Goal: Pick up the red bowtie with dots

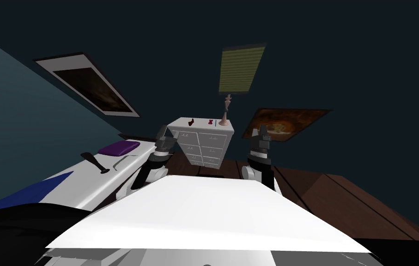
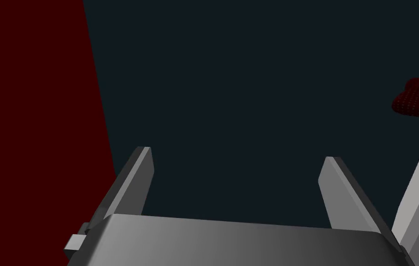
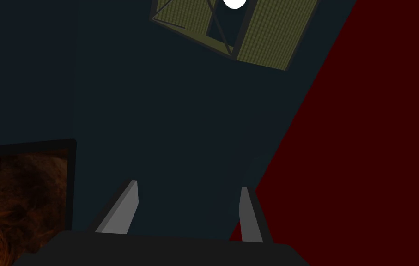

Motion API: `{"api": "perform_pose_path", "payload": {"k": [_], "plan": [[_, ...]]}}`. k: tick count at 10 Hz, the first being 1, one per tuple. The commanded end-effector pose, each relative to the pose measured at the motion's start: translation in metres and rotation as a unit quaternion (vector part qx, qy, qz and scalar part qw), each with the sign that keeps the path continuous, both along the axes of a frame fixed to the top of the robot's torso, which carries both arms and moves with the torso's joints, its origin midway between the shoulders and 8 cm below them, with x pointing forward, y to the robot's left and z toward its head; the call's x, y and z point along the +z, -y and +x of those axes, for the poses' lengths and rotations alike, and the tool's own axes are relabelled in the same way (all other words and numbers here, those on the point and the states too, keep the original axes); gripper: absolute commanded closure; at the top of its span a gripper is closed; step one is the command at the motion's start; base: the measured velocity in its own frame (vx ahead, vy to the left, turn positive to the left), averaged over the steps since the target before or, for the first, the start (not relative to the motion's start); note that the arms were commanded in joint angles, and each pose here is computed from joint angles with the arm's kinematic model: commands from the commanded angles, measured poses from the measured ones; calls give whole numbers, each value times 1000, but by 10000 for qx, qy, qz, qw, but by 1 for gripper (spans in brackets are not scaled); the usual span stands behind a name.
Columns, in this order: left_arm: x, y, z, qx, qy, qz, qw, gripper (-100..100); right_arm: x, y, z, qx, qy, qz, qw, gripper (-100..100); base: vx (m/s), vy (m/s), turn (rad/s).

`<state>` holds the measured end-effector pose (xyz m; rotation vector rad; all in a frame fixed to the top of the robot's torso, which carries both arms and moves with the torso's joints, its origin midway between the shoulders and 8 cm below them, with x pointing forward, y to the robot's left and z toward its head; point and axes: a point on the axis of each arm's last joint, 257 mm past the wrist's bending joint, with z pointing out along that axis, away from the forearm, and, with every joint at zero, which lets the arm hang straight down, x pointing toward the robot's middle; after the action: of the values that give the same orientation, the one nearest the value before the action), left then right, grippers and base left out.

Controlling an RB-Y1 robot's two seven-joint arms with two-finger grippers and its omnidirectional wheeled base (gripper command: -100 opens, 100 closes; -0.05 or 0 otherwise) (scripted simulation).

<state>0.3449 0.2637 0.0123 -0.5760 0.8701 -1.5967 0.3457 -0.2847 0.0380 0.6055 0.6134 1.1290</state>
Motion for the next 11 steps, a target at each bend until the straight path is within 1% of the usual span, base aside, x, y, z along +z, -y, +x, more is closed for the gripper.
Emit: {"api": "perform_pose_path", "payload": {"k": [1,2,3,4,5,7,8,10,11], "plan": [[-2,1,1,-127,-45,140,9998,-100,0,0,0,0,0,0,10000,0,-53,29,-23],[-3,2,1,-160,-57,200,9997,-100,0,0,0,0,0,0,10000,0,-25,19,3],[-6,-3,2,-260,-109,222,9994,-100,0,0,0,0,0,0,10000,0,-44,21,-44],[-7,0,2,-326,-135,348,9988,-100,0,0,0,0,0,0,10000,0,-46,21,-28],[-10,-6,4,-403,-188,331,9985,-100,0,0,0,0,0,0,10000,0,-60,20,-43],[-11,-1,5,-525,-238,565,9967,-100,0,0,0,0,0,0,10000,0,-42,24,-9],[-14,-8,6,-601,-302,557,9962,-100,0,0,0,0,-1,0,10000,0,-38,21,-41],[-15,-3,7,-704,-347,759,9940,-100,0,0,0,0,0,0,10000,0,-32,14,-12],[-18,-11,9,-776,-421,757,9932,-100,0,0,0,0,-1,0,10000,0,-35,19,-39]]}}
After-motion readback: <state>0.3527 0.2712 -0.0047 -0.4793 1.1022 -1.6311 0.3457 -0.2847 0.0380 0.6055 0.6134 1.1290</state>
